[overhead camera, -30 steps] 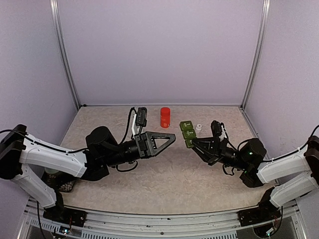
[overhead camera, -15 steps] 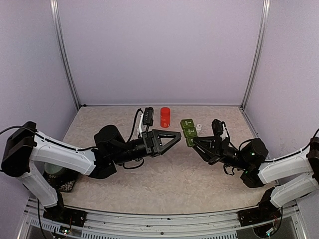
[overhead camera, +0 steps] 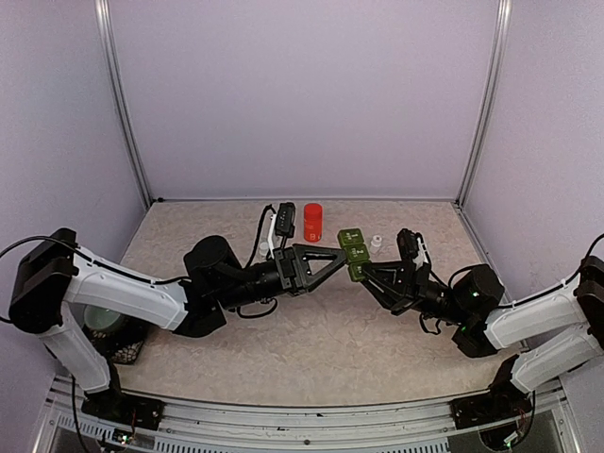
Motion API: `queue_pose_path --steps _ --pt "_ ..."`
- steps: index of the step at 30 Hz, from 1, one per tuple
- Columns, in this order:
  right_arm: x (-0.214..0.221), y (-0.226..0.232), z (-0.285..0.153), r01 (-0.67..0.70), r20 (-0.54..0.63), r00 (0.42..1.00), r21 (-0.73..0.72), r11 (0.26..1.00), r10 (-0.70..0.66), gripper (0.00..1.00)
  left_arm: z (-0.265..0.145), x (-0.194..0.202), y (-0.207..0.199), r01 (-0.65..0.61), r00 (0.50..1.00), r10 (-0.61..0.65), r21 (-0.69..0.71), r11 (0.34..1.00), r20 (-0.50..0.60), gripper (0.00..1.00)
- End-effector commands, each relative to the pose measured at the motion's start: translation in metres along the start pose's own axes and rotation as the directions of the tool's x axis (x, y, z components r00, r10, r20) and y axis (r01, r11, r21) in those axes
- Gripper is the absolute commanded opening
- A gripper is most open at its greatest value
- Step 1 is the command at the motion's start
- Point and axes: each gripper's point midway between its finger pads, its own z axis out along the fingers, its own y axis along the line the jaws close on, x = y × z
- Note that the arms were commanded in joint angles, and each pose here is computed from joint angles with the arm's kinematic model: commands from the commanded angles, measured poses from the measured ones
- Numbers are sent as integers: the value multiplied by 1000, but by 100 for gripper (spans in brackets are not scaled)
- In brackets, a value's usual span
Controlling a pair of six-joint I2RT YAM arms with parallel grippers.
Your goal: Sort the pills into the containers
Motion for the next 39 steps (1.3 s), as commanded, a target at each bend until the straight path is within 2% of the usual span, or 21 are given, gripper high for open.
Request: queue_pose_path --steps 1,12,20,39 --pt "3 15 6 39 -16 999 -48 998 -40 0 1 -9 -6 -1 1000 0 45 999 24 38" --pt "8 2 5 38 -29 999 -11 999 -38 0 6 -7 -6 19 1000 -20 69 997 10 37" --pt "11 -20 6 57 -51 997 74 996 -53 0 6 -6 -16 65 998 -64 132 989 -8 37" --pt "16 -52 -5 4 -35 999 176 984 2 0 -2 -14 -54 18 1000 -23 286 958 14 32"
